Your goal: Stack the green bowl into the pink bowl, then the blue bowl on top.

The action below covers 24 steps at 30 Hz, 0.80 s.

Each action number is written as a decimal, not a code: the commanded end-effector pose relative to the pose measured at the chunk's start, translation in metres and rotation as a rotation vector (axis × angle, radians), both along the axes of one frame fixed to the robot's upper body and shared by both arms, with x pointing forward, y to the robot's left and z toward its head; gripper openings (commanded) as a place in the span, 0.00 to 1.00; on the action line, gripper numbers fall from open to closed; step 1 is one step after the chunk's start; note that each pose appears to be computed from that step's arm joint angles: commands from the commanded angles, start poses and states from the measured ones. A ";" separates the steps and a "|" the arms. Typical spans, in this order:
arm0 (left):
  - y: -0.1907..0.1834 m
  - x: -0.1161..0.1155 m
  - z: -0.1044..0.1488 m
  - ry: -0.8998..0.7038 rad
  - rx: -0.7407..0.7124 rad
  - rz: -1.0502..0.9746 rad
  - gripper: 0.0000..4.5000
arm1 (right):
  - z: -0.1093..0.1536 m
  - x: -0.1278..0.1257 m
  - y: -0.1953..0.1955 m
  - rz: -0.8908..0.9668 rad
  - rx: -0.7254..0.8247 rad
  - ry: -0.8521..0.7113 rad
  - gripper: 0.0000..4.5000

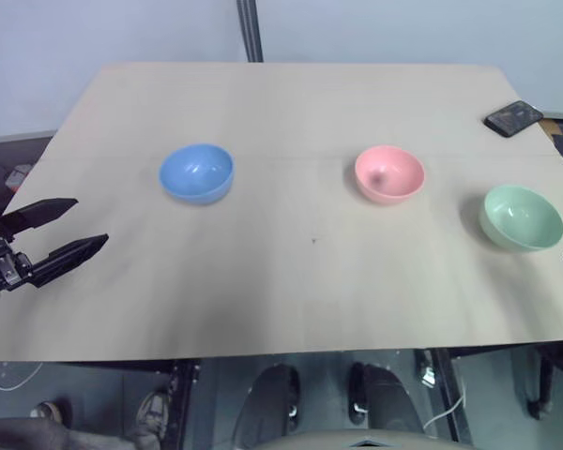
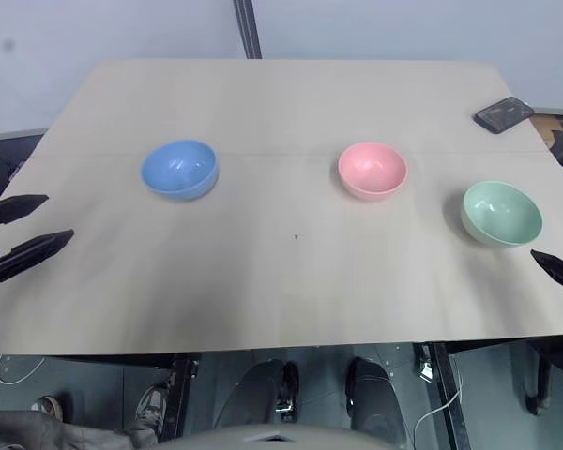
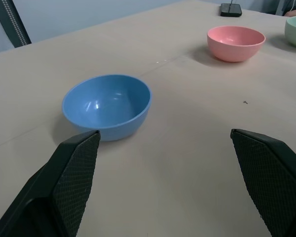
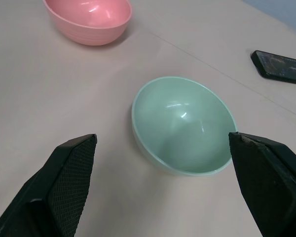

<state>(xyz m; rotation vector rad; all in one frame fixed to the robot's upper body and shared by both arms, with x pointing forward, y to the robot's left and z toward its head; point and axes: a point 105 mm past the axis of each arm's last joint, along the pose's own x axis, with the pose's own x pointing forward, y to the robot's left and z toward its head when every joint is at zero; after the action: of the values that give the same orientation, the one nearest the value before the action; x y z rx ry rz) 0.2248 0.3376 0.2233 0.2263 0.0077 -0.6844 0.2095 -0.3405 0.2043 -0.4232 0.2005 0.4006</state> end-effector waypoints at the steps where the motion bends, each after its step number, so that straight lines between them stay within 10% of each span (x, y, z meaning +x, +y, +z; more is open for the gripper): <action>1: -0.002 0.002 0.007 -0.020 0.014 -0.005 0.99 | 0.014 0.001 0.003 0.003 -0.012 -0.059 1.00; 12: -0.029 0.010 0.006 -0.050 -0.021 -0.110 0.99 | 0.000 0.030 0.025 0.044 -0.063 -0.096 1.00; 24: -0.109 0.016 0.010 -0.066 -0.109 -0.365 0.99 | -0.029 0.120 0.131 0.335 -0.119 -0.088 1.00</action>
<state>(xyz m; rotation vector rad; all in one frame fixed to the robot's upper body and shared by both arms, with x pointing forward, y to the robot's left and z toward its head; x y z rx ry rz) 0.2444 0.2349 0.2268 0.1412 -0.1125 -1.0165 0.3267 -0.2191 0.1768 -0.5457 0.0798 0.6487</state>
